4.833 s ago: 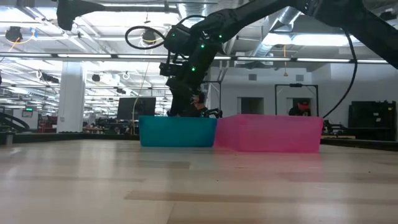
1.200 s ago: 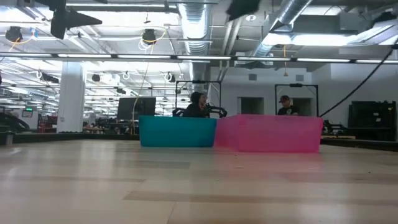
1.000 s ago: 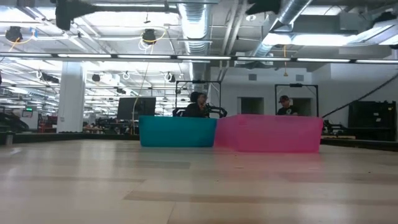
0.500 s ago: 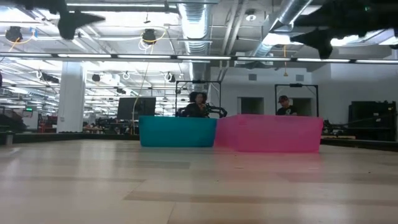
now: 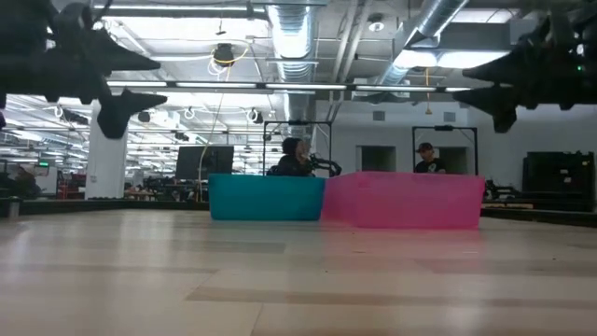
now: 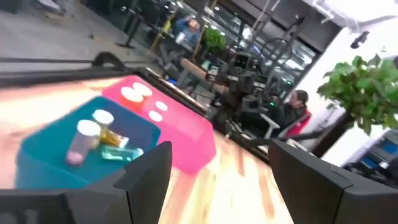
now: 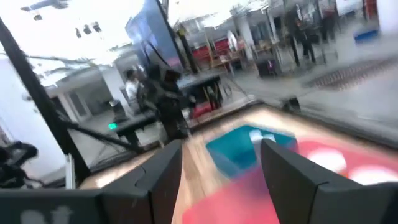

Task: Pick and place medicine bottles into bin by pill shape (circle, oval)
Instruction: Return to Home Position

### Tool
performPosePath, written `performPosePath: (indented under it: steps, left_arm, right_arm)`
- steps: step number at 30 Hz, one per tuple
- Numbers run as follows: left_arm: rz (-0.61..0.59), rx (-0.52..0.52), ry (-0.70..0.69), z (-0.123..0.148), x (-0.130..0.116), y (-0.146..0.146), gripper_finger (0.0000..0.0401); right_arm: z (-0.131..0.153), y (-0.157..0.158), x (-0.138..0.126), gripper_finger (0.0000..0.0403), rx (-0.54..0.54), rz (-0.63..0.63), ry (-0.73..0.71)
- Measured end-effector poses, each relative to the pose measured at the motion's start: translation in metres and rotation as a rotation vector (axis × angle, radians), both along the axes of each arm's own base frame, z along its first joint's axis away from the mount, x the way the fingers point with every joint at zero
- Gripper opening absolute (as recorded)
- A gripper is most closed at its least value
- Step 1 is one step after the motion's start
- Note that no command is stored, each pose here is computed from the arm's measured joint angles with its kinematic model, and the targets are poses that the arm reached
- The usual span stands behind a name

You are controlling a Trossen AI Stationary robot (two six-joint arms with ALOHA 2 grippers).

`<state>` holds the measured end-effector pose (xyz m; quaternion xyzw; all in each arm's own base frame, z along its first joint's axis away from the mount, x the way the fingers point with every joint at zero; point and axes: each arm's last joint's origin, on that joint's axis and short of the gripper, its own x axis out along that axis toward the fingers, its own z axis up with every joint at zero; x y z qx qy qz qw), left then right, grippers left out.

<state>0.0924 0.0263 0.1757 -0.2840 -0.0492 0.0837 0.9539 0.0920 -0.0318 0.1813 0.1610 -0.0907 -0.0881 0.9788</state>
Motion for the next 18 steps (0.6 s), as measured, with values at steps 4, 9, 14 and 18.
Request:
performPosePath:
  steps: [4,9,14,18]
  left_arm:
    - [0.003,0.029,-0.004,-0.003,0.001,0.003,0.0259]
    - [0.037,0.103,0.013,-0.004,-0.001,0.006,0.0259]
    - [0.092,0.119,0.027,-0.005,-0.001,0.008,0.0259]
    - [0.170,0.120,0.048,-0.006,-0.002,0.010,0.0259]
  right_arm:
    - [-0.007,-0.001,-0.001,0.0225,0.039,-0.018,0.059]
    - [-0.010,-0.002,0.000,0.0225,0.006,-0.045,0.092]
    - [-0.013,-0.003,0.001,0.0225,0.000,-0.086,0.137]
    - [-0.015,-0.004,0.002,0.0225,0.007,-0.087,0.158]
